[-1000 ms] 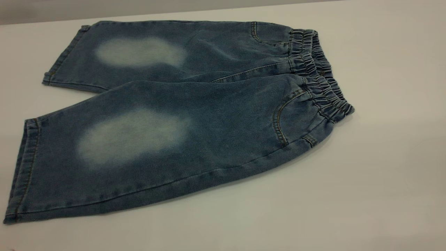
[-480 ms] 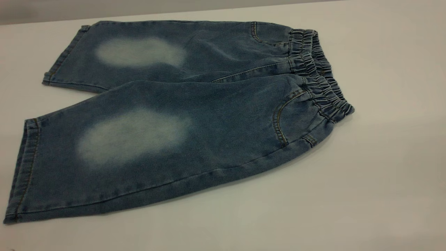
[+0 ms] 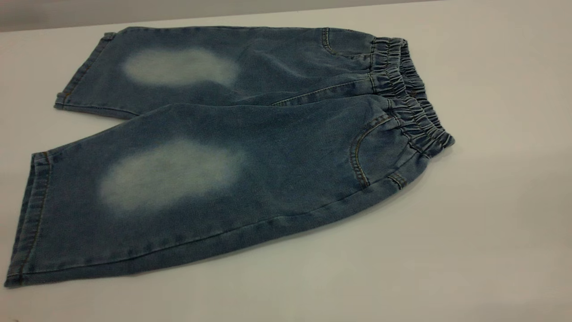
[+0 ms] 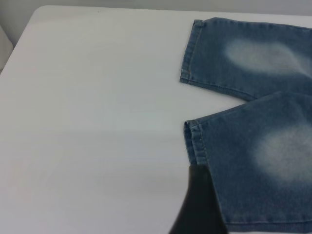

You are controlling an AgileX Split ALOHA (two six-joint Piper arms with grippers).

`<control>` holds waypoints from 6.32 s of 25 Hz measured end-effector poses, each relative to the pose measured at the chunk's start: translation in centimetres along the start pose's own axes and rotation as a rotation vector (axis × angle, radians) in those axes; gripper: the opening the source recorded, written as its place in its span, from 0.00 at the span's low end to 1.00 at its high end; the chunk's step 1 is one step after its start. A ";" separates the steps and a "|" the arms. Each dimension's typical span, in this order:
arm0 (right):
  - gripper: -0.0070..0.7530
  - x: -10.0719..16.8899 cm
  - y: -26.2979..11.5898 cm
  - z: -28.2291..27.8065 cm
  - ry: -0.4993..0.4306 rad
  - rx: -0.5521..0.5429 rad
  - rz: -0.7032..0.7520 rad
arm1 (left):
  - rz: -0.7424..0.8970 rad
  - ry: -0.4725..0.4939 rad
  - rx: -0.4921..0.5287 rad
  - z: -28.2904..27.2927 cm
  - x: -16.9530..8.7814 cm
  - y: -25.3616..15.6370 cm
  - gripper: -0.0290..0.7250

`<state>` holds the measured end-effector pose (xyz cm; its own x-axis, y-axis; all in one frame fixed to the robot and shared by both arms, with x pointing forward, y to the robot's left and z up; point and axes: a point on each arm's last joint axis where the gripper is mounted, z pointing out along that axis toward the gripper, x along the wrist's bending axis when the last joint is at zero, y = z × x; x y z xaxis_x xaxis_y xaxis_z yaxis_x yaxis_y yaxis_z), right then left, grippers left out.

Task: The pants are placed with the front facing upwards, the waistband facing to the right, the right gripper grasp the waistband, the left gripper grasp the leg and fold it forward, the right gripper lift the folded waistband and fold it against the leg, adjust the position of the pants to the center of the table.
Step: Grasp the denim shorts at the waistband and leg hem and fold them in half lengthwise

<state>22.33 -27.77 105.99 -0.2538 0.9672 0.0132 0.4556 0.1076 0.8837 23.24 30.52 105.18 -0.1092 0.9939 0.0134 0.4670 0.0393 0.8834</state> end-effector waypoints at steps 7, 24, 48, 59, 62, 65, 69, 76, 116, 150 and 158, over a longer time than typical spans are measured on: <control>0.68 0.4 0.3 0.0 0.041 -0.029 0.061 | 0.000 0.000 0.001 0.0 0.0 0.0 0.70; 0.68 -2.9 9.4 7.4 -0.009 0.066 0.226 | 0.037 0.033 0.105 4.5 0.0 9.2 0.70; 0.68 -7.6 7.2 25.5 -0.098 0.420 0.378 | 0.000 -0.092 0.308 22.9 -2.1 15.0 0.70; 0.68 -8.0 2.3 30.6 -0.054 0.640 0.370 | -0.038 -0.117 0.330 26.7 -2.5 15.4 0.70; 0.68 -7.8 1.1 31.6 -0.015 0.685 0.370 | -0.038 -0.117 0.338 26.9 -2.5 15.2 0.70; 0.68 -7.5 0.3 32.5 0.028 0.698 0.390 | -0.032 -0.118 0.339 26.9 -2.5 15.2 0.70; 0.68 -6.8 -0.5 33.3 0.129 0.709 0.415 | -0.013 -0.121 0.337 26.9 -2.5 15.2 0.70; 0.68 -5.6 -1.8 35.3 0.303 0.653 0.484 | -0.013 -0.121 0.337 26.9 -2.5 15.2 0.70; 0.68 -5.3 -7.4 40.0 0.381 0.641 0.616 | -0.017 -0.122 0.334 26.9 -2.5 15.2 0.70; 0.05 -5.8 -5.8 40.7 0.367 0.650 0.573 | -0.019 -0.126 0.366 26.8 -2.6 14.9 0.70; 0.05 -5.6 -3.9 39.9 0.399 0.619 0.538 | 0.016 -0.168 0.517 26.1 -3.7 13.7 0.70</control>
<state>56.05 -24.43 83.81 -0.0984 0.7834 0.6137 0.9451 -0.1195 0.3040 52.94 30.10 104.98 0.0234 0.9959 -0.0879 0.8426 0.0276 0.5378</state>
